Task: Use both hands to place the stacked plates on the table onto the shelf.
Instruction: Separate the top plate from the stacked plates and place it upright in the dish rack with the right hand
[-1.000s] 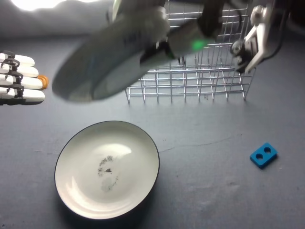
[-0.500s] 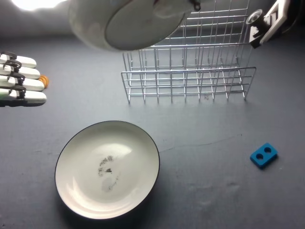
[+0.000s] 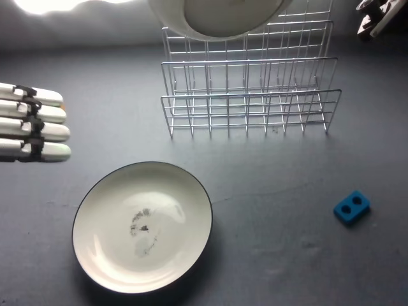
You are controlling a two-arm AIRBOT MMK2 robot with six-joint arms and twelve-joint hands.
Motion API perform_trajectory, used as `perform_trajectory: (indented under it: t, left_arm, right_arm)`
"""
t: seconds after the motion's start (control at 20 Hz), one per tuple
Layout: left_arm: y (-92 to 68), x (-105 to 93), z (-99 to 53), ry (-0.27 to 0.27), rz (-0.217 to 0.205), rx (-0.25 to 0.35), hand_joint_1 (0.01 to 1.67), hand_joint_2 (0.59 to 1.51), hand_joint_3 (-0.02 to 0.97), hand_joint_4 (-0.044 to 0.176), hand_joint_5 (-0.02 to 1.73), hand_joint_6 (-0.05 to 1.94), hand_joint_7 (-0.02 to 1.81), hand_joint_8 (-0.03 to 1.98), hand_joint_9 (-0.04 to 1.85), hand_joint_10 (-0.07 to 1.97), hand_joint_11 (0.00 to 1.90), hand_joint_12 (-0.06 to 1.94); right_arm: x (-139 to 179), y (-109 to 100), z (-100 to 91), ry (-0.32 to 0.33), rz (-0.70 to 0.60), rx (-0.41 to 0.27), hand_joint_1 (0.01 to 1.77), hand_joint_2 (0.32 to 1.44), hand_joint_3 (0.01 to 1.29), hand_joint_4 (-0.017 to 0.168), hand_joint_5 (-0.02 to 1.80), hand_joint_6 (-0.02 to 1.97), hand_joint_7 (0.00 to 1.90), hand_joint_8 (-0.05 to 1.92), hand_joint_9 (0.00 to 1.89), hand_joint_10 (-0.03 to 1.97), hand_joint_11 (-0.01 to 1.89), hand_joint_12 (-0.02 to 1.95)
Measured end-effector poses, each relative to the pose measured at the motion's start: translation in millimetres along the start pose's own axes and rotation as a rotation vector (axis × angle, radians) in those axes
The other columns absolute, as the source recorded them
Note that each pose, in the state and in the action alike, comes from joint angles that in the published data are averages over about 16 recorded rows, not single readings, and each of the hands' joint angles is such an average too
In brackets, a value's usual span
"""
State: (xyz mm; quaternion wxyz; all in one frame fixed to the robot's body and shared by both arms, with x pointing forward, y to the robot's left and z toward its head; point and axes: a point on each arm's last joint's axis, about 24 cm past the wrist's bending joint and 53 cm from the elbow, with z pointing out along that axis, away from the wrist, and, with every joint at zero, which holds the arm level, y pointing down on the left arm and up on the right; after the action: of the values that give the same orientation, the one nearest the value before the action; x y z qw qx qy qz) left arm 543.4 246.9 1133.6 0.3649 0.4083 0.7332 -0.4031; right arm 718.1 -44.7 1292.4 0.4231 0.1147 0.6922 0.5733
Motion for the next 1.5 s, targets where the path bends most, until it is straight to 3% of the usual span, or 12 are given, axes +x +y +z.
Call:
perform_trajectory:
  t: [0.3, 0.65, 1.0, 1.5]
  left_arm:
    - [-20.4, 10.7, 5.9, 0.03, 0.035, 0.095, 0.02, 1.121, 0.015, 0.006, 0.05, 0.01, 0.06, 0.0, 0.03, 0.01, 0.02, 0.0]
    - [-36.2, 14.2, 13.3, 0.036, 0.03, 0.175, 0.02, 1.121, 0.015, 0.006, 0.06, 0.01, 0.07, 0.0, 0.03, 0.01, 0.01, 0.0]
    - [-39.6, 4.9, 21.5, 0.022, 0.029, 0.204, 0.01, 1.121, 0.014, 0.006, 0.06, 0.01, 0.07, 0.0, 0.04, 0.01, 0.01, 0.0]
    - [-36.5, -4.5, 25.1, 0.048, 0.095, 0.213, 0.02, 1.121, 0.014, 0.006, 0.07, 0.01, 0.08, 0.0, 0.04, 0.01, 0.02, 0.0]
  right_arm:
    - [-13.3, -13.6, 1.3, -0.024, -0.024, 0.032, 1.22, 0.95, 0.01, 0.014, 1.07, 0.73, 1.24, 0.52, 1.38, 0.02, 0.98, 0.95]
    - [-20.2, -29.0, 1.8, -0.03, -0.059, 0.059, 1.23, 0.95, 0.01, 0.015, 1.07, 0.75, 1.24, 0.5, 1.39, 0.02, 0.97, 0.96]
    - [-20.1, -42.6, 1.3, -0.024, -0.069, 0.082, 1.23, 0.95, 0.01, 0.019, 1.07, 0.75, 1.22, 0.55, 1.38, 0.02, 0.95, 0.97]
    - [-12.2, -57.9, 6.9, -0.017, -0.035, 0.12, 1.23, 0.95, 0.01, 0.025, 1.06, 0.75, 1.19, 0.62, 1.37, 0.02, 0.94, 0.98]
